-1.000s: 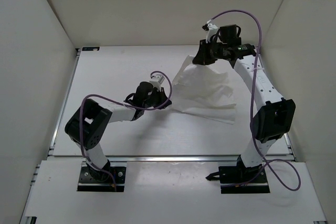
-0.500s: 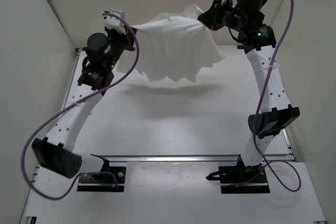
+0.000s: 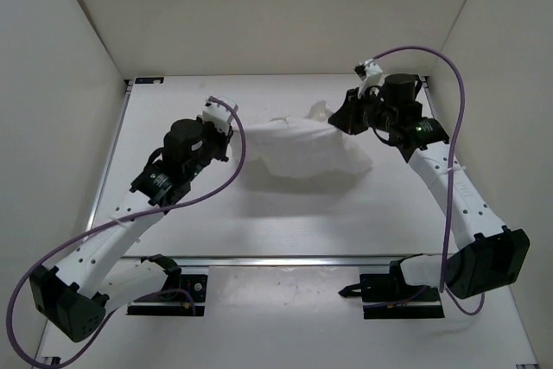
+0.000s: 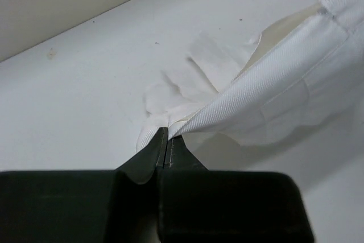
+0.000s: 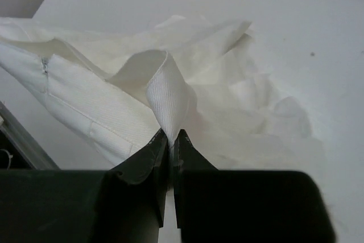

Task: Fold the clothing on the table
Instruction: Move the skirt to the center of the board

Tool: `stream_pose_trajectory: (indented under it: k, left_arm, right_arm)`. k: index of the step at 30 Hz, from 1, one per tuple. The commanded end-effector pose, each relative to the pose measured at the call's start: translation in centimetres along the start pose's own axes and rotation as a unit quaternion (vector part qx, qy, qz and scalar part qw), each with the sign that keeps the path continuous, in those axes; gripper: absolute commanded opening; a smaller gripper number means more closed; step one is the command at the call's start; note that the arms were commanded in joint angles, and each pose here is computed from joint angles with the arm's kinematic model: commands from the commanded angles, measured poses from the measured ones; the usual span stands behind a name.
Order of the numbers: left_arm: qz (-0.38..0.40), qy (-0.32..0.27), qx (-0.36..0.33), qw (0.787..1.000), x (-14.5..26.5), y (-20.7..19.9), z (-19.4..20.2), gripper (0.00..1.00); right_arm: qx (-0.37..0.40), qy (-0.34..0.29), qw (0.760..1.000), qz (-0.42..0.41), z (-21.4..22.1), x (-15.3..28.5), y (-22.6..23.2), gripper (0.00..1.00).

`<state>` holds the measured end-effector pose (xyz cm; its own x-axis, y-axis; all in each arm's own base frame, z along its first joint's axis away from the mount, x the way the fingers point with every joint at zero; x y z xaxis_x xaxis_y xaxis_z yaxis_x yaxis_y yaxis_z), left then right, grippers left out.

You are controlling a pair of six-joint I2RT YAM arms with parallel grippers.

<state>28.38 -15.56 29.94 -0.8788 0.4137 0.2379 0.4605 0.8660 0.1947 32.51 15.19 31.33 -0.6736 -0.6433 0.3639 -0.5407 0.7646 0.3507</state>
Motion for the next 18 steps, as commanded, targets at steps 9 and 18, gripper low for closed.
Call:
stream_pose_trajectory:
  k: [9,18]
  left_arm:
    - [-0.070,-0.145,0.072,0.984,9.1,5.2,-13.6,0.00]
    - [-0.083,0.058,0.131,0.986,-4.8,4.4,-1.2,0.00]
  right_arm:
    - [0.063,-0.113,0.992,0.010,-8.7,5.5,7.7,0.00]
    - [-0.005,0.039,0.996,0.080,-2.9,-5.3,-4.5,0.00]
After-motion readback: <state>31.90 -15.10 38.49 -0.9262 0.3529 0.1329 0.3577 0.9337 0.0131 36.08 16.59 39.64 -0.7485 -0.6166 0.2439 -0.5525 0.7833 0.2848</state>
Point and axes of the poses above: each gripper's point midway between its finger pads, its own x axis back along the fingers, its own y axis along the line the jaws close on, z = x × y, the point moved 4 cm from there along x, back along the fingers, and after that the axes turned 4 degrees about -x, right-handed, at the moved point
